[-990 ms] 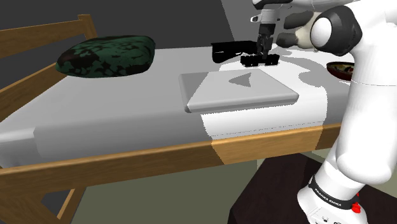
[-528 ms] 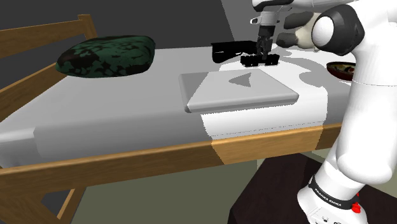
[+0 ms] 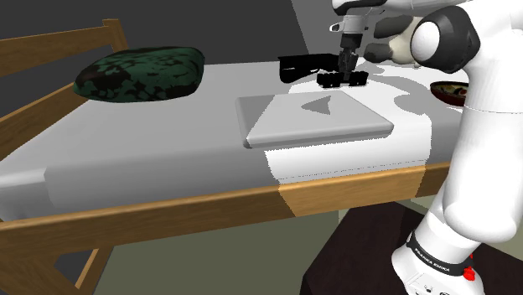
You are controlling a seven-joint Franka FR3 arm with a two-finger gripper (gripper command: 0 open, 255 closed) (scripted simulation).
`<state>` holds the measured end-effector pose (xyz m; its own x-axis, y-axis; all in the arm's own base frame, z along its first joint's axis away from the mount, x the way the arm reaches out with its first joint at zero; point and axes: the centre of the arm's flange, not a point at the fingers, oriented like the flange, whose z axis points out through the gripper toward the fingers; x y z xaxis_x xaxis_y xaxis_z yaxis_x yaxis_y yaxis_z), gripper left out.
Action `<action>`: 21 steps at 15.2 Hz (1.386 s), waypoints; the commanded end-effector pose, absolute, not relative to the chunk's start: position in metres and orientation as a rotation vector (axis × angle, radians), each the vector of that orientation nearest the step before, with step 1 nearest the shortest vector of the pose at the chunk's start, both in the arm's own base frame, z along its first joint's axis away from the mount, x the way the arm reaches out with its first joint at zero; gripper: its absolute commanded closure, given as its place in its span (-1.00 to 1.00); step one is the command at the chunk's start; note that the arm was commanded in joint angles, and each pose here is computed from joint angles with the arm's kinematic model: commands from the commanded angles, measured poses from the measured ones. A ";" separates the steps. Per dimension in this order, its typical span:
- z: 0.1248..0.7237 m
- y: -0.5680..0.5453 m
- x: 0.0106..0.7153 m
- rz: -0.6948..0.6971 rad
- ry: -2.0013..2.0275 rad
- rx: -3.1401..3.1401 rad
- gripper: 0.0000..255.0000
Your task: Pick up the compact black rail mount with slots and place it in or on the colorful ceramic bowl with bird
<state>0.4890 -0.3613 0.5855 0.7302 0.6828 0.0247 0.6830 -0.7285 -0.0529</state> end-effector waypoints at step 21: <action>0.681 -0.361 0.489 -0.006 -1.133 -2.868 1.00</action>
